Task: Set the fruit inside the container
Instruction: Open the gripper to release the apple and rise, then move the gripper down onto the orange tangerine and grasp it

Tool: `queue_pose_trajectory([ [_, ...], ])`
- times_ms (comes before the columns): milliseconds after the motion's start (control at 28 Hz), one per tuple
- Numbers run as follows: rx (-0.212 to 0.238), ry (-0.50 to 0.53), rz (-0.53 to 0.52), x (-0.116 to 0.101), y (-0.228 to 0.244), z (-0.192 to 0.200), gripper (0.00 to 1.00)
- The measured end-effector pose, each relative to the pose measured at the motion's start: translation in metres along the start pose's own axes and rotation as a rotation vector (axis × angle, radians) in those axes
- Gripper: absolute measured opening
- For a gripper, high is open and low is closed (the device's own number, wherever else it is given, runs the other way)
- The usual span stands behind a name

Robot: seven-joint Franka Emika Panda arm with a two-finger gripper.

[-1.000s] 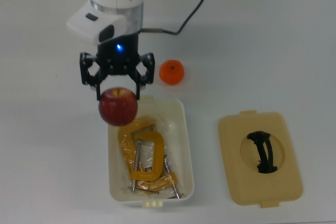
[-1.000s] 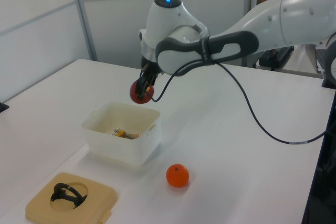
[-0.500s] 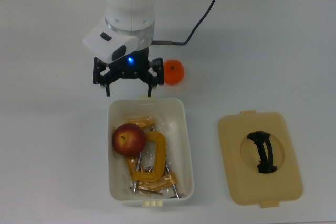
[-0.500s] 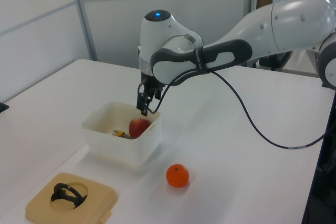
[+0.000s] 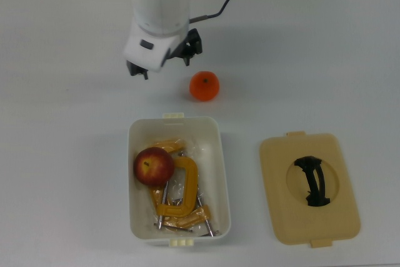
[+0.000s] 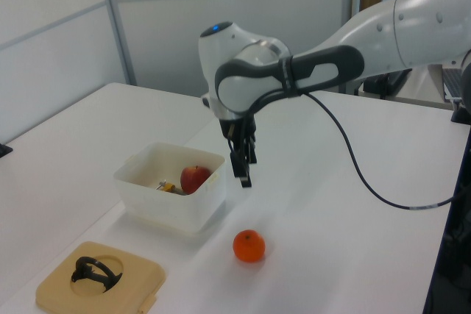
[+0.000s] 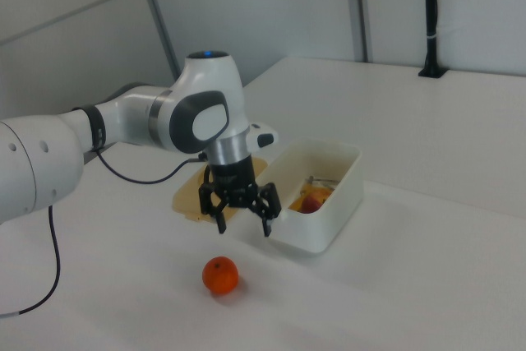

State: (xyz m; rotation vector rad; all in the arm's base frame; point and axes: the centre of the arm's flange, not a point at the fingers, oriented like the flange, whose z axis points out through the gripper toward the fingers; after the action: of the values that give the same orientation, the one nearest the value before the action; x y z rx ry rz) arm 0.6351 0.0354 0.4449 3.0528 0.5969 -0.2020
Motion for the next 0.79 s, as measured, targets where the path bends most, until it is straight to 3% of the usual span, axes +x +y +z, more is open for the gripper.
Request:
queue_pose_trajectory([
  [179,0.016,-0.062,-0.057,0.004,-0.04,0.036,1.0],
  [357,0.007,-0.062,-0.048,0.009,-0.073,0.062,1.0],
  [786,-0.005,-0.018,-0.035,0.015,-0.092,0.116,1.0],
])
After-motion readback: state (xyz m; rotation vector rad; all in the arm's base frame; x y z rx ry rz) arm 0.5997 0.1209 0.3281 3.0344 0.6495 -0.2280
